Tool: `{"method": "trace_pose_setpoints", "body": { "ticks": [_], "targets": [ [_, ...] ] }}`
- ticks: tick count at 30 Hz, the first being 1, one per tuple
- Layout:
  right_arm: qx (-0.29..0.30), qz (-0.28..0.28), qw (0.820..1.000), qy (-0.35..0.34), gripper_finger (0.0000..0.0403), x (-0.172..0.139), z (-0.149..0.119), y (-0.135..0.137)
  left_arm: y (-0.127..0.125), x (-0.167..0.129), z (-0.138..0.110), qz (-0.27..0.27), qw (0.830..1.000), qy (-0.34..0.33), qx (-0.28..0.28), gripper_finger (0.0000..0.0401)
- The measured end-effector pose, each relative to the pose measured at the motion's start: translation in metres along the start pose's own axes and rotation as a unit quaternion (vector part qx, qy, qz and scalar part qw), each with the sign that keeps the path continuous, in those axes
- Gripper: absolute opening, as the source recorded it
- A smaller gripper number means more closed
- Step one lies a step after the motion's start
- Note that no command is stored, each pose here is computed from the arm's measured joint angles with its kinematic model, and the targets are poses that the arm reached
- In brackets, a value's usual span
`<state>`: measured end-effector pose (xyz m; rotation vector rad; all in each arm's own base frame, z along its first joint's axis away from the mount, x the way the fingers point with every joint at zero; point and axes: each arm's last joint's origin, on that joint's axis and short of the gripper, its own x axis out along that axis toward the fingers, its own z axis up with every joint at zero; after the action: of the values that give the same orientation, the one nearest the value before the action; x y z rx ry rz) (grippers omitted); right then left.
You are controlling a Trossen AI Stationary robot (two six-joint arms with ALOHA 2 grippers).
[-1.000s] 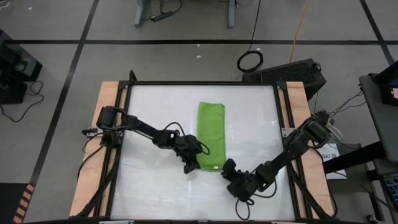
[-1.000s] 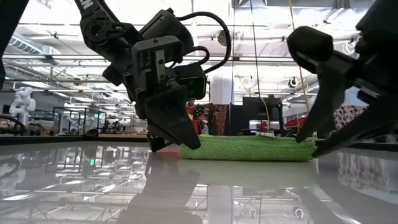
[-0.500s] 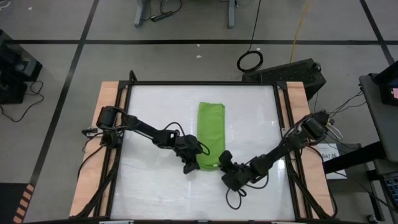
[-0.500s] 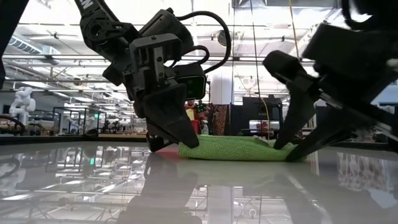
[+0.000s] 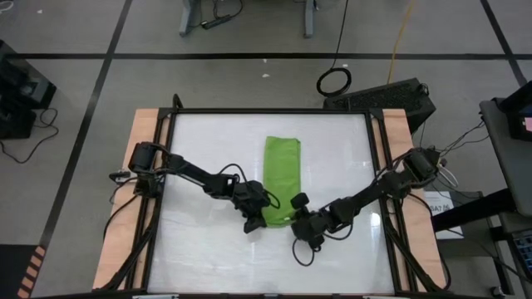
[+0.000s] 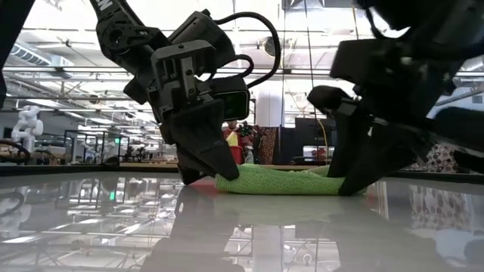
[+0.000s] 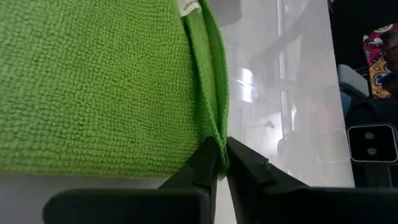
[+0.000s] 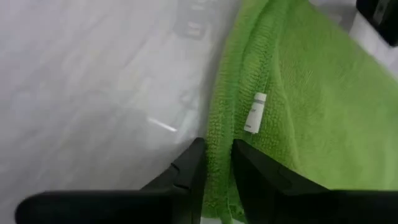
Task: Roll towel
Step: Roll the green towel on the table
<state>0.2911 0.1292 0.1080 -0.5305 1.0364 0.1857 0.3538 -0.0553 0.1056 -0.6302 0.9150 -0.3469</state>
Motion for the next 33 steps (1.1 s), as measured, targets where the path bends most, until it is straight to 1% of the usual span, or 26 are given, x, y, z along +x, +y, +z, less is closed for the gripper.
{"method": "trace_pose_setpoints", "body": {
  "ticks": [3,5,7,9,11,13,16,18,20,23,25,27,29,31,33],
  "targets": [
    [0.031,0.033,0.999,0.001,0.0061,0.002,-0.001,-0.005,-0.003,-0.004,0.001,-0.002,1.0,-0.002,0.016,0.0048],
    [0.045,0.053,0.998,0.0,0.0035,0.002,-0.001,-0.007,-0.007,-0.008,0.003,-0.004,0.999,-0.007,0.035,0.0059],
    [0.056,0.066,0.996,-0.002,0.0011,0.002,-0.001,-0.009,-0.014,-0.014,0.007,-0.01,0.997,-0.018,0.074,0.0072],
    [0.072,0.074,0.995,-0.006,0.0007,0.0,-0.001,-0.011,-0.021,-0.017,0.009,-0.01,0.993,-0.029,0.113,0.0086],
    [0.085,0.08,0.993,-0.011,0.0005,-0.002,0.0,-0.013,-0.029,-0.02,0.008,0.006,0.988,-0.037,0.149,0.0101],
    [0.094,0.091,0.991,-0.023,0.0003,-0.007,0.002,-0.016,-0.036,-0.024,0.006,0.038,0.981,-0.043,0.186,0.0112],
    [0.112,0.106,0.987,-0.035,0.0002,-0.011,0.004,-0.02,-0.046,-0.027,-0.001,0.089,0.962,-0.032,0.258,0.012],
    [0.128,0.128,0.983,-0.039,0.0001,-0.013,0.004,-0.022,-0.057,-0.023,-0.009,0.123,0.939,-0.026,0.32,0.012],
    [0.146,0.159,0.976,-0.042,0.0001,-0.014,0.004,-0.025,-0.071,-0.017,-0.02,0.144,0.909,-0.019,0.389,0.0121],
    [0.168,0.19,0.966,-0.044,0.0001,-0.013,0.004,-0.029,-0.089,-0.005,-0.036,0.18,0.852,-0.013,0.491,0.0121],
    [0.18,0.205,0.961,-0.046,0.0001,-0.012,0.004,-0.031,-0.097,0.001,-0.046,0.217,0.811,-0.009,0.543,0.0121],
    [0.191,0.218,0.956,-0.052,0.0,-0.012,0.005,-0.034,-0.105,0.008,-0.052,0.232,0.779,-0.022,0.582,0.0121],
    [0.204,0.231,0.949,-0.063,0.0,-0.012,0.006,-0.038,-0.109,0.013,-0.056,0.23,0.754,-0.024,0.615,0.0121],
    [0.214,0.243,0.943,-0.078,0.0,-0.012,0.009,-0.042,-0.11,0.019,-0.06,0.231,0.733,-0.023,0.639,0.0121],
    [0.222,0.246,0.939,-0.089,0.0,-0.012,0.01,-0.046,-0.107,0.023,-0.061,0.234,0.724,-0.018,0.649,0.0121]
  ]
}}
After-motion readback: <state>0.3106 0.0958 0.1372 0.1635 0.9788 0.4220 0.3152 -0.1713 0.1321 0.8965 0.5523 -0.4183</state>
